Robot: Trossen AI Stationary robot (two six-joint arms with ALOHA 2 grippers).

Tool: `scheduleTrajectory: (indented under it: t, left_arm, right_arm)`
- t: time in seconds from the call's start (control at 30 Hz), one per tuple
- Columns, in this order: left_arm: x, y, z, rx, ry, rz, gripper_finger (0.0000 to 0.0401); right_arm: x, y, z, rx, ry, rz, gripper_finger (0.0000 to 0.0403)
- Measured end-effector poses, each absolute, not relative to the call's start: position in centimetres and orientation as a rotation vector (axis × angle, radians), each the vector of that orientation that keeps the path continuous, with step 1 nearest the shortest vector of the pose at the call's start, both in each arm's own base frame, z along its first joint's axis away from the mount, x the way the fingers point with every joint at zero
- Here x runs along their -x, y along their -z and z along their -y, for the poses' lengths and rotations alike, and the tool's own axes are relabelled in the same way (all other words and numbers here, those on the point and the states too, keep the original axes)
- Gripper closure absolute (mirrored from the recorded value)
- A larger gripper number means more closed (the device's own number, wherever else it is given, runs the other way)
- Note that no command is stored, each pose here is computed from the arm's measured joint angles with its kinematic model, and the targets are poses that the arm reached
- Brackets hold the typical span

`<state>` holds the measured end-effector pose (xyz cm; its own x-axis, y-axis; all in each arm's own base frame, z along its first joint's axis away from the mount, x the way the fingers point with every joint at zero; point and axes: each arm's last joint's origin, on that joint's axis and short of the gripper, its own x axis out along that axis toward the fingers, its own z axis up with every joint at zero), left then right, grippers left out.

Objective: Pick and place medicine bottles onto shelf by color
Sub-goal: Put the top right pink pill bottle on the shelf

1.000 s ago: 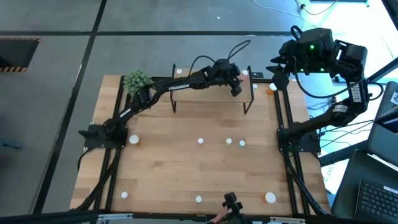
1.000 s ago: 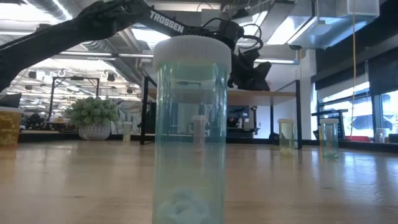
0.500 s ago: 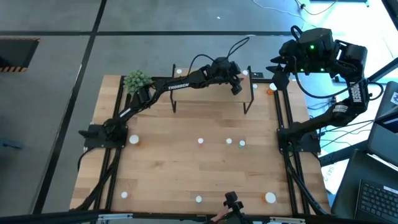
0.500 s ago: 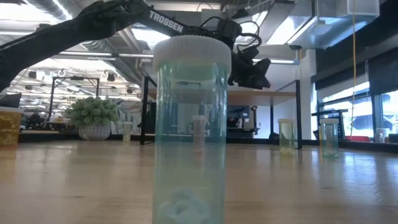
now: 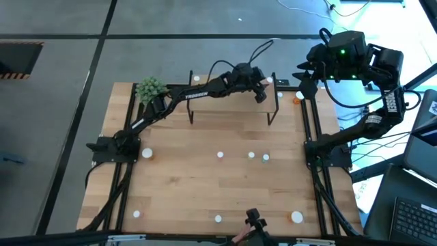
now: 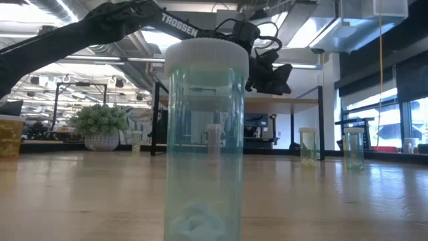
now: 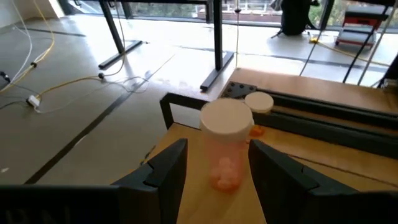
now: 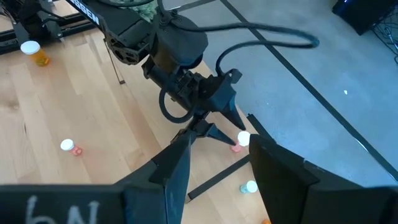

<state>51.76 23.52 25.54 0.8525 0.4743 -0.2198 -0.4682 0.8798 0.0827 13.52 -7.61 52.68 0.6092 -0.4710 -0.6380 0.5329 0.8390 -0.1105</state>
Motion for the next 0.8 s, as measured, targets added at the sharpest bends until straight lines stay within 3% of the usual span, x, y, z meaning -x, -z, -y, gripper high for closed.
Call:
scheduleTrajectory:
  t: [0.8]
  left_arm:
    - [-52.1, -24.3, -23.7, -0.009, -0.458, -0.243, 0.0235]
  right_arm:
    - [-13.5, -52.7, 7.6, -0.093, 0.581, -0.709, 0.0235]
